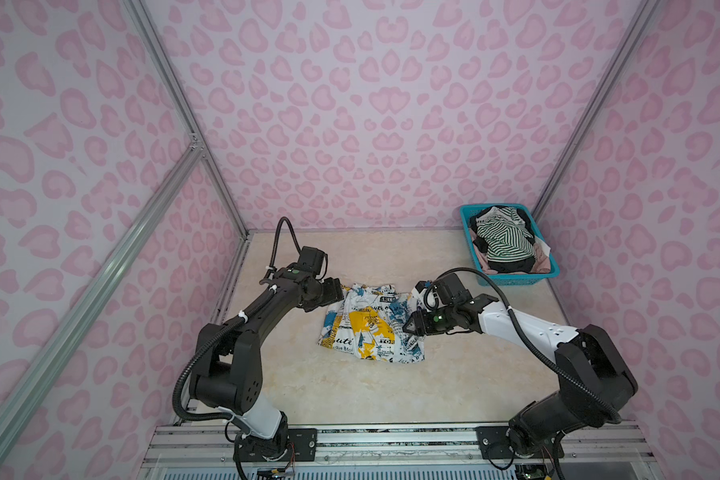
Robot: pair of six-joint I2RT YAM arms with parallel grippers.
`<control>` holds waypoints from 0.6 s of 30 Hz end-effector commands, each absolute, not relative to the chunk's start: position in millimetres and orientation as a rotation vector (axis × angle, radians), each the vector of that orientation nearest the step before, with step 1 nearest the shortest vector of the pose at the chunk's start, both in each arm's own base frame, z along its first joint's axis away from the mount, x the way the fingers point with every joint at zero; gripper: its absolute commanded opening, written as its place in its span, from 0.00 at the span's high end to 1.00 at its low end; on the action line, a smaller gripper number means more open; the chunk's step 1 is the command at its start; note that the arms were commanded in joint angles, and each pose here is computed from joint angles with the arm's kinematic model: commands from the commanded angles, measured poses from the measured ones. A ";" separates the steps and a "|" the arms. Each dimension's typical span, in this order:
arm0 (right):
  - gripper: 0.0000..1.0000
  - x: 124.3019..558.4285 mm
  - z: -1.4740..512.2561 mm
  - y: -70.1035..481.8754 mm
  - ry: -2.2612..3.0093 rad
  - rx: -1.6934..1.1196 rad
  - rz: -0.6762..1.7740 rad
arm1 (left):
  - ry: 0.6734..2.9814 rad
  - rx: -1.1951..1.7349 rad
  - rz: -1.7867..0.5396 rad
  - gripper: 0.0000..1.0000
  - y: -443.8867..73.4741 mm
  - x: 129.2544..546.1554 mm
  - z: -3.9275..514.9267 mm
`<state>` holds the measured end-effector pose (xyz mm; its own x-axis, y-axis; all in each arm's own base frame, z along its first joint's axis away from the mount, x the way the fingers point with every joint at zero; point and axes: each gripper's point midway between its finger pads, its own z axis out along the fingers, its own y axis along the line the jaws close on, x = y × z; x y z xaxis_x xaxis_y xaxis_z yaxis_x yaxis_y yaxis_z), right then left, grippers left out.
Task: Fold and stack the mixed laundry pile
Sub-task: 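Grip the bundle edges with both grippers and flatten the folded shorts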
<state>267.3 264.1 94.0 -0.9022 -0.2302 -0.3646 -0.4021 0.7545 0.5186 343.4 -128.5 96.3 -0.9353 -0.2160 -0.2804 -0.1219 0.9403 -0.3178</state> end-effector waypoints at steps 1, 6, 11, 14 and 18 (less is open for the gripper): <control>0.40 262.7 74.8 236.1 2.777 -0.479 0.715 | 2.823 -0.247 -0.453 0.19 -125.5 321.7 79.4; 0.39 264.2 63.6 235.9 2.798 -0.418 0.754 | 2.819 -0.307 -0.597 0.17 -135.7 309.0 60.3; 0.39 263.5 55.7 241.3 2.806 -0.397 0.795 | 2.846 -0.329 -0.554 0.17 -129.6 305.7 44.3; 0.39 264.8 54.7 242.0 2.807 -0.394 0.795 | 2.876 -0.343 -0.567 0.24 -131.7 305.7 33.3; 0.39 267.6 57.8 241.9 2.798 -0.385 0.788 | 2.912 -0.380 -0.602 0.39 -136.9 305.6 21.1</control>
